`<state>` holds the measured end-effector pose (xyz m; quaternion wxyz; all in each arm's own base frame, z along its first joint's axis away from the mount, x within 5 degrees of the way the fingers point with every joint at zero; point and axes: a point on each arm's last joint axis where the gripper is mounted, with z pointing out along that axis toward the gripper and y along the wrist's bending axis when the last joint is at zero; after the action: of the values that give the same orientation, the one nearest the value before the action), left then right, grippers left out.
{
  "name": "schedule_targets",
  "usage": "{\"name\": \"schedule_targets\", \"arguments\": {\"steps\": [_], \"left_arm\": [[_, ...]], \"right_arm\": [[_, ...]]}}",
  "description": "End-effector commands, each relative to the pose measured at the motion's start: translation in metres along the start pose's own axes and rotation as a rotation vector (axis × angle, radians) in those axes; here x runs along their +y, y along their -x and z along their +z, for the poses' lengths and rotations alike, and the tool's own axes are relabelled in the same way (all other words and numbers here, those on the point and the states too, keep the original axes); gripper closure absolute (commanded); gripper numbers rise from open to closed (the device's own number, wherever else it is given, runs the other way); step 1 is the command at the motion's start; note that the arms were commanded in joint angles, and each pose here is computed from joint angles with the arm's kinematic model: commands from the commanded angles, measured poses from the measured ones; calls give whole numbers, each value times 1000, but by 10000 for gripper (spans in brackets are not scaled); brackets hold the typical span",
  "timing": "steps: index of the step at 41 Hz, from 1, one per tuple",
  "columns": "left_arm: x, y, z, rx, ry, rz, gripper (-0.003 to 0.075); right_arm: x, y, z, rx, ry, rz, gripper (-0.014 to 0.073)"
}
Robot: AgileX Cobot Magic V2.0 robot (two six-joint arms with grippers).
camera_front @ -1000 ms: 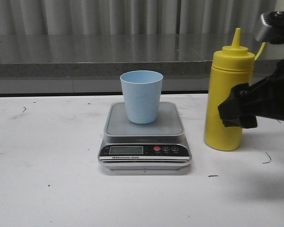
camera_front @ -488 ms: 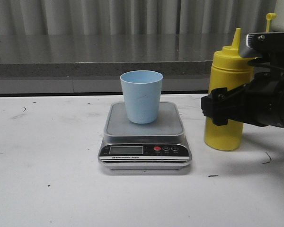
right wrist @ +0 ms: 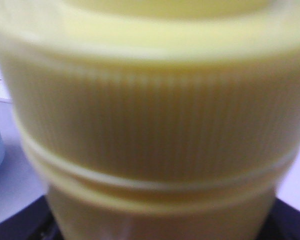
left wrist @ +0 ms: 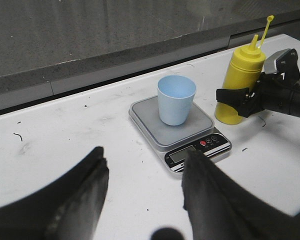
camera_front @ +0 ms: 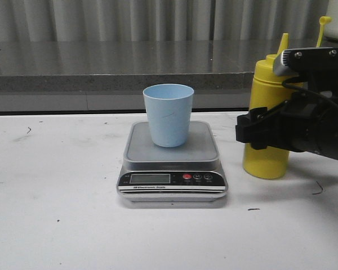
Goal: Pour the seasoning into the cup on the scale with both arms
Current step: 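Move the right gripper to the yellow squeeze bottle and grasp its body, then lift the yellow bottle with the right gripper and tilt its nozzle toward the cup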
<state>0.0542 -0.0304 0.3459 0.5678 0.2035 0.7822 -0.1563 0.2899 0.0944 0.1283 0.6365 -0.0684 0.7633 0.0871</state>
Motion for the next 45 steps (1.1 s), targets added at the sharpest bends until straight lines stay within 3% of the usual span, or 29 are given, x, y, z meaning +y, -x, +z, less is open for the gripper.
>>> {"name": "schedule_targets", "arguments": {"steps": [1,5,14,21,32,45], "left_arm": [[-1,14,-3,-101,-10,-5,373],[-1,14,-3,-101,-10,-5,373],[-1,14,-3,-101,-10,-5,373],[-1,14,-3,-101,-10,-5,373],[-1,14,-3,-101,-10,-5,373],[-1,14,-3,-101,-10,-5,373]], "right_arm": [[2,32,-4,-145,15,-1,270],[3,43,-9,-118,17,-24,270],[6,85,-24,-35,37,-206,270],[13,124,-22,113,95,-330,270],[24,179,-3,343,220,-642,270],[45,180,29,603,222,-1098,270]]}}
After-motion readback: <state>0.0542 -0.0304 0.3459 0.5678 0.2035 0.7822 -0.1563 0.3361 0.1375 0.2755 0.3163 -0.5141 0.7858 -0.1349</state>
